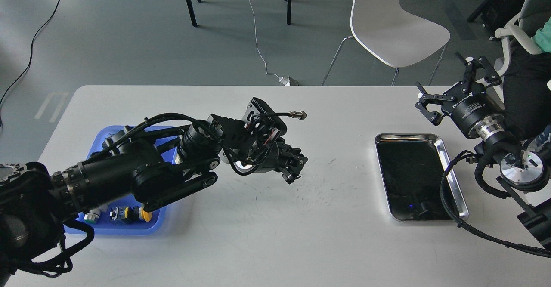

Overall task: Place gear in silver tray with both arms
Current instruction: 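Lift the black gear and carry it toward the table center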

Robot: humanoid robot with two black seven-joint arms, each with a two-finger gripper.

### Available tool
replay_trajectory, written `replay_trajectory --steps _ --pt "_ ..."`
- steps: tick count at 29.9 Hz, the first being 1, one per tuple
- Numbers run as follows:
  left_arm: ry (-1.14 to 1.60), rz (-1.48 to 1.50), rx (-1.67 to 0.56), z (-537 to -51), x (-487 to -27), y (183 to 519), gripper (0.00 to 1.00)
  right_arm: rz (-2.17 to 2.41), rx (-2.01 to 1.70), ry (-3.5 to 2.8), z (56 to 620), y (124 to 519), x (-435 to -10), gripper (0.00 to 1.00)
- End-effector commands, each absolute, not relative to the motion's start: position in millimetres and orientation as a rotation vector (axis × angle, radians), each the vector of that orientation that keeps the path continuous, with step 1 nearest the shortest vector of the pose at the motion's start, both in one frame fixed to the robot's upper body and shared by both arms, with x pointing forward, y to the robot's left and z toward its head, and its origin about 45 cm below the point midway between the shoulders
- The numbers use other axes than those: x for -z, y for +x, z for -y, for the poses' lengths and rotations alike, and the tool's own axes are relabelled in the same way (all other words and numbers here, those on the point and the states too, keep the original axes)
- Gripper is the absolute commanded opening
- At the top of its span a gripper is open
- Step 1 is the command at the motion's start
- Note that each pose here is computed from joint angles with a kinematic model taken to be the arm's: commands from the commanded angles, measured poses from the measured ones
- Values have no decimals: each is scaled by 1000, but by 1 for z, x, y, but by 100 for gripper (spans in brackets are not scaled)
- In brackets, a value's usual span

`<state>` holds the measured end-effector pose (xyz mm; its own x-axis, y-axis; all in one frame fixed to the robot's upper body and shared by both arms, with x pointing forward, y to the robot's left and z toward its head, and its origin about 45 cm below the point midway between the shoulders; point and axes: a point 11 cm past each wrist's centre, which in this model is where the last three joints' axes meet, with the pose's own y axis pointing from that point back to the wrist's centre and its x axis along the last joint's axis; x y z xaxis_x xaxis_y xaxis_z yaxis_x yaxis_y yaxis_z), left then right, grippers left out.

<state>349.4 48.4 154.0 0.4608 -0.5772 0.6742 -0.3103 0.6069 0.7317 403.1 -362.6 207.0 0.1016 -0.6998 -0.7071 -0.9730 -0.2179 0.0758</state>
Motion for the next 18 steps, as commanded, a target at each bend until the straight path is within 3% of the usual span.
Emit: replay_trajectory --steps 1,7,18 --pt "975 1107 273 -33 -129 337 8 -1636 -893 -1975 363 403 -206 99" --pt "970 1088 317 -24 -113 322 9 -1636 -895 -1974 362 403 -206 99" --pt "1013 1058 284 -36 -107 333 9 -1640 -895 -1977 362 403 -205 99"
